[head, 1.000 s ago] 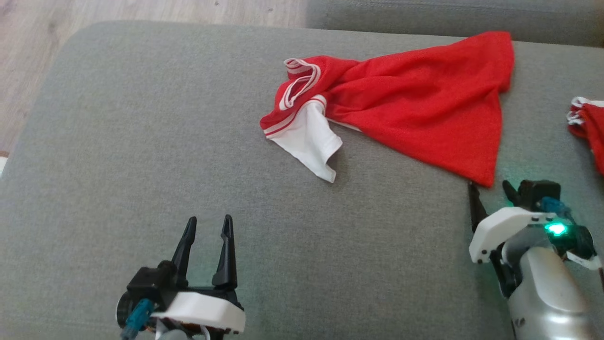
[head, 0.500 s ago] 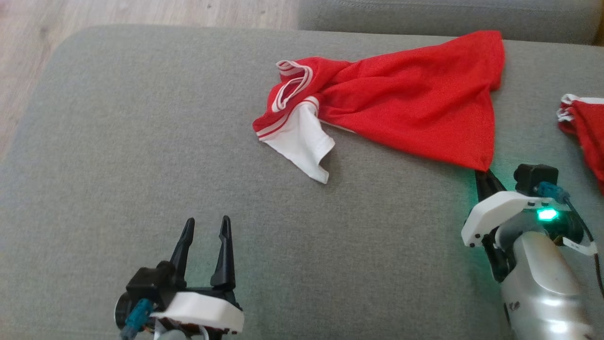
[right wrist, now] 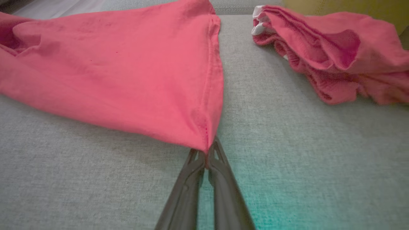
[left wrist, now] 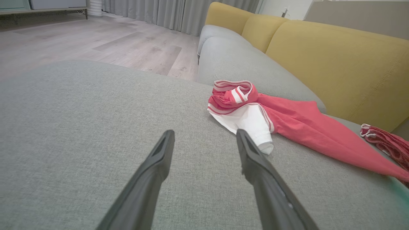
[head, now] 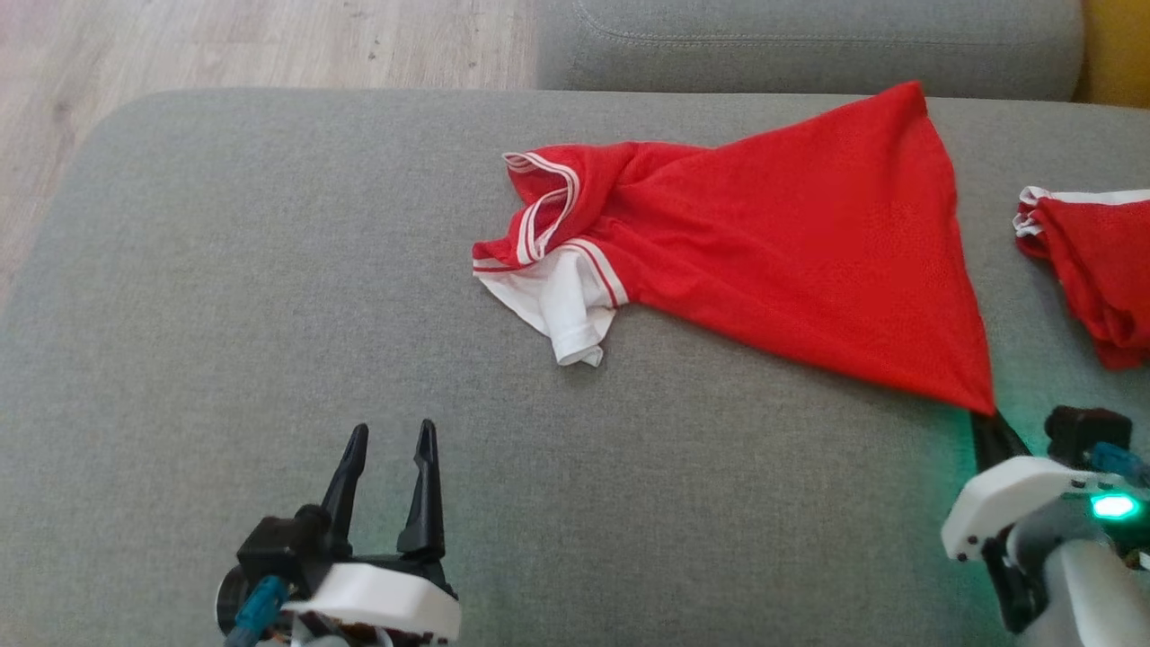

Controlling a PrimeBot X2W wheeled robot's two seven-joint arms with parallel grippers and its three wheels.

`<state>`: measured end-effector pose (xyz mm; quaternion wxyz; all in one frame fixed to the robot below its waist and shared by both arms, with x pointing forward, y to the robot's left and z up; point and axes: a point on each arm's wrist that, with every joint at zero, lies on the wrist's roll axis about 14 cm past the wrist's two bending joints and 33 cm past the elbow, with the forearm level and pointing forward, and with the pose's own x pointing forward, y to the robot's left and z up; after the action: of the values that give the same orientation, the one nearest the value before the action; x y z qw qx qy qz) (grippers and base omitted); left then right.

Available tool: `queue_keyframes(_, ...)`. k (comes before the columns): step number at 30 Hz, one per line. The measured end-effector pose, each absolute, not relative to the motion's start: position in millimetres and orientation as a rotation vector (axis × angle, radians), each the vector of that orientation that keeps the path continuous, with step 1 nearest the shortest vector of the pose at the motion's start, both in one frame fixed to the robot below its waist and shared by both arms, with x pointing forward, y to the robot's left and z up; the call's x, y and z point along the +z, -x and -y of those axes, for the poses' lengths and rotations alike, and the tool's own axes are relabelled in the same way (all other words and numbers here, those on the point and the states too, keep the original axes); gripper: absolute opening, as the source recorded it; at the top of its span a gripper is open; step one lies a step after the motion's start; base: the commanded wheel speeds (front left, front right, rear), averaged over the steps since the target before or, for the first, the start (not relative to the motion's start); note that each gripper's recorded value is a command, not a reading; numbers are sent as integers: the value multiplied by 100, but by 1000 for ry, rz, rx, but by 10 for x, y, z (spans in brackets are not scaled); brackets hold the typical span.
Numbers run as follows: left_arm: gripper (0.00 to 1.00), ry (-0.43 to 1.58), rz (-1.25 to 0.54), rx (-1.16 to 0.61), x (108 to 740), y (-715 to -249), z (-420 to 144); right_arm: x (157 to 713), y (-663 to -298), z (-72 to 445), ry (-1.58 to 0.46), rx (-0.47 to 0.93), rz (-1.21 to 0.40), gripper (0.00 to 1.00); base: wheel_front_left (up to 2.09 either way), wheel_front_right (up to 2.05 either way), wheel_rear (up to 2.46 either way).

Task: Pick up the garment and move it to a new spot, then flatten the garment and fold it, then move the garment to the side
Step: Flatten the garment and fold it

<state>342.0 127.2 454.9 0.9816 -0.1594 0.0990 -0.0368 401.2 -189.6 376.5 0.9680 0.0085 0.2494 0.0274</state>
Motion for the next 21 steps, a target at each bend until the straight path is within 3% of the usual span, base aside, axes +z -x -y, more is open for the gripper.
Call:
queue_keyframes(2,100,318,-198,-73,4553,-3416,-1281,3788,-3990,1943,-8,44,-498,0,0,0,0)
queue_keyframes(3,100,316,-196,-73,4556,-3414,-1288,3816,-3990,1961,-3,40,-487,28,0,0,0)
queue_keyframes(4,100,314,-195,-72,4561,-3411,-1296,3842,-3993,1971,-5,35,-477,77,0,0,0)
queue_keyframes(5,100,313,-193,-72,4567,-3406,-1301,3874,-3997,1969,-7,34,-466,100,0,0,0)
queue_keyframes(21,100,314,-149,-103,4721,-3279,-1216,4654,-3802,1961,2,15,-166,100,0,0,0)
